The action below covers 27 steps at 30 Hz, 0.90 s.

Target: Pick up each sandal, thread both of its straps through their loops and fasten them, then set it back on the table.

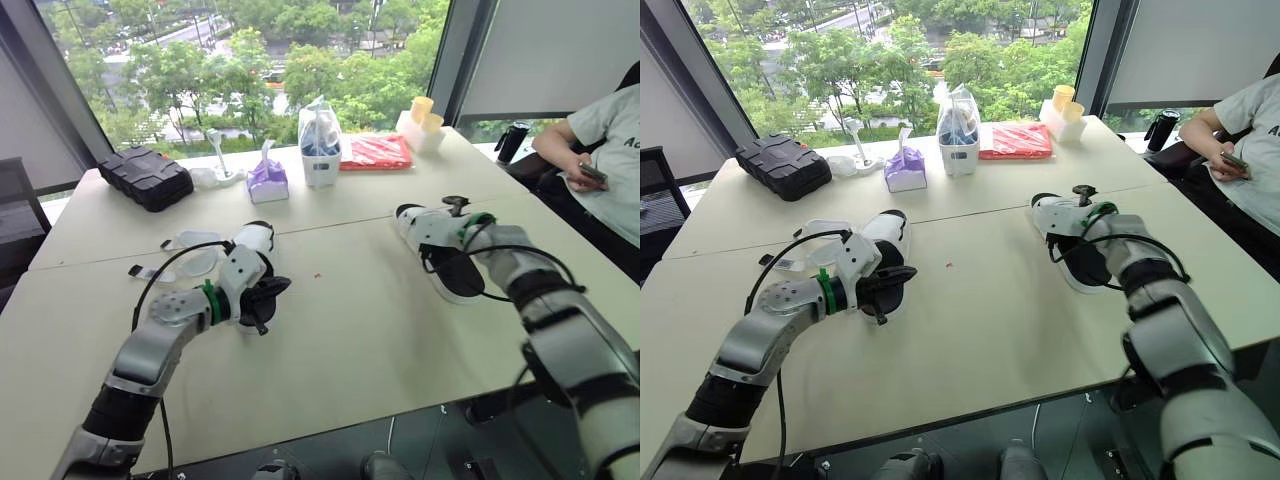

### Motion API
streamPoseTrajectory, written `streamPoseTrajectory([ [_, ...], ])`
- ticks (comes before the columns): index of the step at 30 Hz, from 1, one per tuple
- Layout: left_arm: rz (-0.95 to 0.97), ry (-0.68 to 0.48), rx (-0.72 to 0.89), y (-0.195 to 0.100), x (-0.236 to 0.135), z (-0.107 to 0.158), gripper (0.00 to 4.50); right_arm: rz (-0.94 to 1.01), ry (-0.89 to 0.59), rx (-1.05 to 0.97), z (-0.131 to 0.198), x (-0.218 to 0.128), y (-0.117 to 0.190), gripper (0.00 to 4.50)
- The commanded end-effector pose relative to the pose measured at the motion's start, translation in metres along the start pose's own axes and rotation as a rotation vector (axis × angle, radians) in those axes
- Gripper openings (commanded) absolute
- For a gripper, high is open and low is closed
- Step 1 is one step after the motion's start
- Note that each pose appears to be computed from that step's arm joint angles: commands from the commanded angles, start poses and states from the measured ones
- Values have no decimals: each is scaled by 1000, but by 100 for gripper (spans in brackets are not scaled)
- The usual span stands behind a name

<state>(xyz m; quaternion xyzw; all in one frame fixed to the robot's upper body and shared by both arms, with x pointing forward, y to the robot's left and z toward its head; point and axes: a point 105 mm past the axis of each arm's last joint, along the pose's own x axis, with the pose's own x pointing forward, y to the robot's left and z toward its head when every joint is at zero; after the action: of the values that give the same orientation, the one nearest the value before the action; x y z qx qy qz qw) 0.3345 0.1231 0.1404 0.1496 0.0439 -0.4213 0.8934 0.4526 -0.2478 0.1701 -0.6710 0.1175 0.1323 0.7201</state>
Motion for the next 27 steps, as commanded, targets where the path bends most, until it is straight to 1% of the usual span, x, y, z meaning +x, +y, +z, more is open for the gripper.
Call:
streamPoseTrajectory([
  [1,24,-47,57,6,-4,18,0,108,-85,137,13,-31,8,446],
  [3,48,-53,85,12,-5,25,0,169,-135,230,19,-57,14,446],
  [5,72,-50,118,19,-6,28,0,197,-146,320,21,-78,12,446],
  [6,116,-45,167,27,-7,31,0,222,-199,409,29,-91,7,446],
  [8,179,-44,235,39,-10,38,0,279,-309,527,46,-113,1,446],
  [9,224,-30,290,47,-12,41,0,318,-372,579,56,-124,0,446],
  [11,295,12,456,58,-16,49,0,389,-454,642,71,-143,0,446],
  [14,326,67,648,64,-19,57,87,471,-544,692,86,-163,6,450],
  [17,328,114,792,64,-19,60,234,506,-557,719,88,-169,13,450],
  [21,343,103,848,56,-12,69,436,503,-512,739,84,-163,19,450],
  [22,344,106,857,54,-10,70,444,505,-511,740,84,-162,20,450],
  [27,365,133,867,49,-7,66,444,511,-528,735,88,-162,21,450],
])
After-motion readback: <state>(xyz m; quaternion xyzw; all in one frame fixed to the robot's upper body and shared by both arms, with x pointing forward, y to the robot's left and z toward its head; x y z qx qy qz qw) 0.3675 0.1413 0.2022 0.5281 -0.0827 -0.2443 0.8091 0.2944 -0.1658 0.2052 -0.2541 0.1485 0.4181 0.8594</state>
